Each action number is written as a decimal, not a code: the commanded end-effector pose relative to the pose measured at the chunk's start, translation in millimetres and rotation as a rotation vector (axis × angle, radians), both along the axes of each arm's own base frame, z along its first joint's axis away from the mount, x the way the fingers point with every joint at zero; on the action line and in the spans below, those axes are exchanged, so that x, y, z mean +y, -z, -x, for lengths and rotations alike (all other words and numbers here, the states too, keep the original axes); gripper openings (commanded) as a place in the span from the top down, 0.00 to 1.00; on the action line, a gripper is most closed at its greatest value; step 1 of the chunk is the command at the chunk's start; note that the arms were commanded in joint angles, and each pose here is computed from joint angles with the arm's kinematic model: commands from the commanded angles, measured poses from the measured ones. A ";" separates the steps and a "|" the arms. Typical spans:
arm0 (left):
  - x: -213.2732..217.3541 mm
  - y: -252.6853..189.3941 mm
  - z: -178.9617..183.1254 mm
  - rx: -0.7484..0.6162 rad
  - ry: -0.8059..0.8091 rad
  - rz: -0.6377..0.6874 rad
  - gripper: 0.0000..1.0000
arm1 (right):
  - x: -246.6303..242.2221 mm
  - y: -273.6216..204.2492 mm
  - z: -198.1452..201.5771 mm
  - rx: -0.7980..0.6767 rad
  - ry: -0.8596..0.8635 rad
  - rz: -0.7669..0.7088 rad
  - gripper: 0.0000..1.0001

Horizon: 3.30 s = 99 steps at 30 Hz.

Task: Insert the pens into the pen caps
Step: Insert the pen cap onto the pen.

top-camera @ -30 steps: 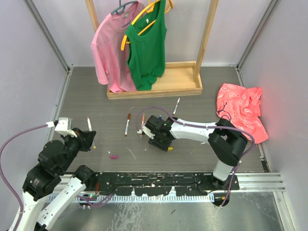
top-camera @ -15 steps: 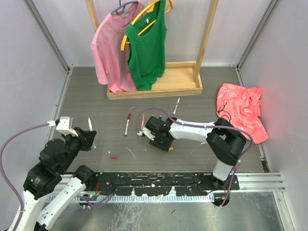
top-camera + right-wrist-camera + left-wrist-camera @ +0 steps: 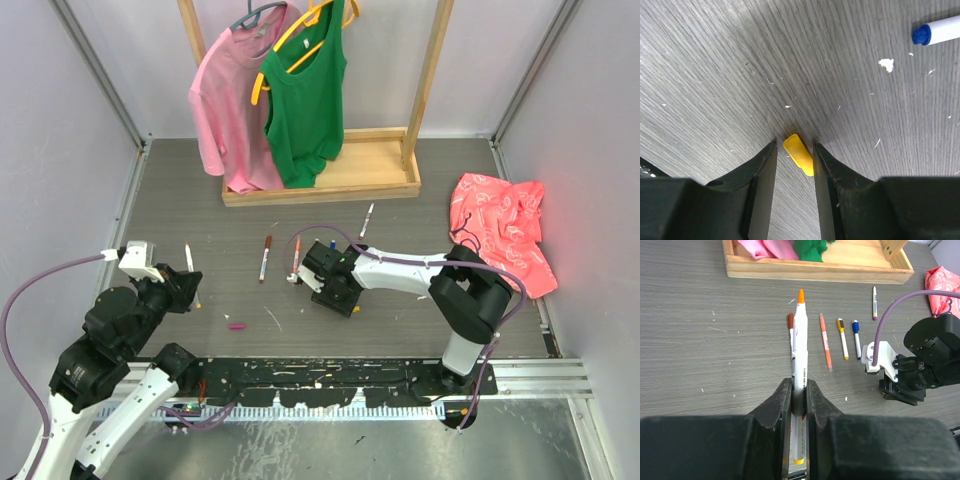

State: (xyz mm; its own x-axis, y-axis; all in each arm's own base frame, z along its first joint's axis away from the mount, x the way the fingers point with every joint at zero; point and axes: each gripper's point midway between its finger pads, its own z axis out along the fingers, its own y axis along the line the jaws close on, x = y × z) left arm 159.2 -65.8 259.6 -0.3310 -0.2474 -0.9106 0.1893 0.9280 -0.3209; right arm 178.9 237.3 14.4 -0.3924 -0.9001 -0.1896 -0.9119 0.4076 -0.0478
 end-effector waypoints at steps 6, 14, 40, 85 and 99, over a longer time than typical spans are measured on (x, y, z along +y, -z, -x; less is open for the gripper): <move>-3.8 -11.2 -4.0 -0.037 0.009 0.018 1.00 | -8.8 -1.5 10.9 0.041 0.016 0.015 0.61; -2.3 -11.6 -3.4 -0.042 0.004 0.020 1.00 | -8.6 1.0 11.0 0.047 0.017 0.022 0.69; -32.6 -23.3 -3.0 -0.028 0.128 0.099 1.00 | 36.3 -136.7 -28.9 -0.222 0.388 -0.748 1.00; -252.7 -20.6 25.3 0.096 0.645 0.158 1.00 | -3.7 -349.5 9.7 -0.191 0.656 -1.831 1.00; -255.5 -34.1 45.5 -0.043 0.822 0.160 1.00 | 8.4 -361.5 18.0 -0.064 0.610 -1.935 1.00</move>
State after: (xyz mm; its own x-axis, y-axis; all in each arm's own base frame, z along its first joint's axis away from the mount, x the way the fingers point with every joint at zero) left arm 120.8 -312.6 268.2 -0.4938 -0.0281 -0.8691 0.7341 0.5222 -0.4340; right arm 169.9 245.8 348.4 -0.4589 0.6382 -0.6182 -0.6347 0.2514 0.7307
